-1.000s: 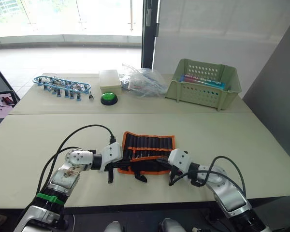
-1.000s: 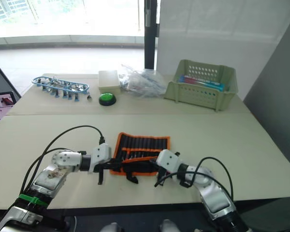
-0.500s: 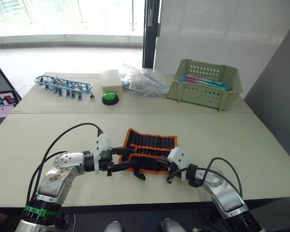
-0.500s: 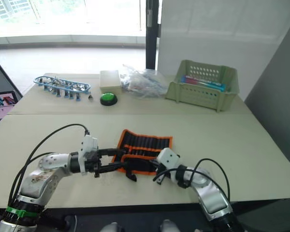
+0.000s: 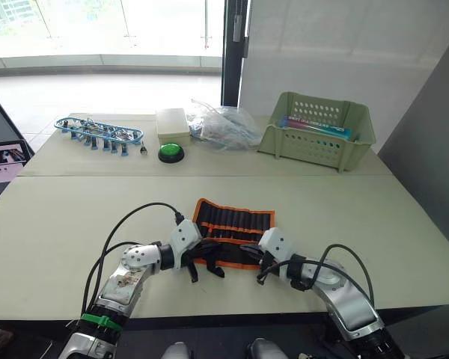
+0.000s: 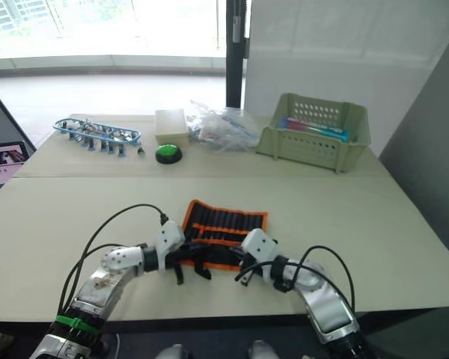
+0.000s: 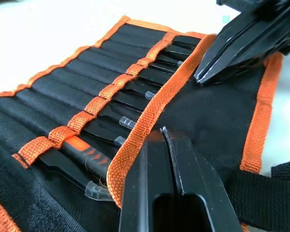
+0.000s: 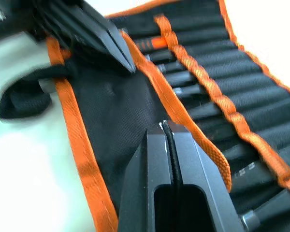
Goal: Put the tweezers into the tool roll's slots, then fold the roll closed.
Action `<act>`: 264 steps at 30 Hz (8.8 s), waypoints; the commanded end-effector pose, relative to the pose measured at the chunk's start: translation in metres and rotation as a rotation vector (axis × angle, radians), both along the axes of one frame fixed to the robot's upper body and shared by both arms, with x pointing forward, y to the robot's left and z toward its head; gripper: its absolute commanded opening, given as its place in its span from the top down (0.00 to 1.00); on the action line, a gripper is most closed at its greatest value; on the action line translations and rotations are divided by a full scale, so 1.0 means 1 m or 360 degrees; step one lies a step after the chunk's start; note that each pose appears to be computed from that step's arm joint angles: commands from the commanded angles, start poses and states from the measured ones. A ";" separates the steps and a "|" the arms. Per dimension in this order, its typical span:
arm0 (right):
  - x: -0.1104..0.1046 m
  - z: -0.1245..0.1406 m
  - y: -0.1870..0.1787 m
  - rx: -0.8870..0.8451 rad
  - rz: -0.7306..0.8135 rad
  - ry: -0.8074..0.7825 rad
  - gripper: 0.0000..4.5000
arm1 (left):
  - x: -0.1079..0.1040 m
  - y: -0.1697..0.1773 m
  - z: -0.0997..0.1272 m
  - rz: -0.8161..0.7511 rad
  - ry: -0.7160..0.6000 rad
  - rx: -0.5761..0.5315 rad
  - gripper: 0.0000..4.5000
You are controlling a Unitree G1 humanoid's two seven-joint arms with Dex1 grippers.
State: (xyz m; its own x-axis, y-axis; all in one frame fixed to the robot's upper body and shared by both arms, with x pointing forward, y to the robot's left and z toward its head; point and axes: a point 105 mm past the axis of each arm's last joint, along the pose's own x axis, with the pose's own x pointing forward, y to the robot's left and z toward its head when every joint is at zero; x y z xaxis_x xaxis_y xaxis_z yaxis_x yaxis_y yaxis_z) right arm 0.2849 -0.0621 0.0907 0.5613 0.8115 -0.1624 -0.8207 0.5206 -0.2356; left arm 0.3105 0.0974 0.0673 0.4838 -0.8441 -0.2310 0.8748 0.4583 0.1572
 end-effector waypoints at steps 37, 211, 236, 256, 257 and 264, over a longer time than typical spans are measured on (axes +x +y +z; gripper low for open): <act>-0.015 -0.048 -0.067 -0.0115 -0.0880 0.0202 1.00 | -0.008 0.014 -0.010 -0.0004 0.0067 0.0082 0.99; 0.054 -0.026 0.011 0.0127 -0.0234 0.0384 1.00 | -0.007 0.026 0.072 -0.0119 0.0509 -0.0228 0.99; 0.061 0.062 -0.010 0.0581 -0.0236 0.0149 1.00 | -0.002 -0.020 -0.018 0.0076 0.0768 -0.0001 0.99; 0.063 0.004 0.006 -0.0023 -0.0056 0.0264 1.00 | -0.008 -0.011 -0.001 -0.0030 0.0642 0.0000 0.07; 0.064 -0.002 0.004 -0.0052 -0.0076 0.0291 1.00 | -0.008 -0.008 0.002 -0.0034 0.0630 -0.0006 0.00; 0.066 -0.026 -0.006 -0.0129 -0.0177 0.0410 1.00 | -0.017 0.009 0.039 -0.0190 0.0496 -0.0094 0.00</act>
State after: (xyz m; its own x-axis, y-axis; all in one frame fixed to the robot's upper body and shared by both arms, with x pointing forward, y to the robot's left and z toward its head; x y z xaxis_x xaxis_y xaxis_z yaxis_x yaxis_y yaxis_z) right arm 0.3491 -0.0562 0.0849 0.5568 0.7766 -0.2947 -0.8247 0.5594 -0.0840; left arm 0.2920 0.0991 0.0925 0.2778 -0.9024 -0.3293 0.9180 0.3504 -0.1858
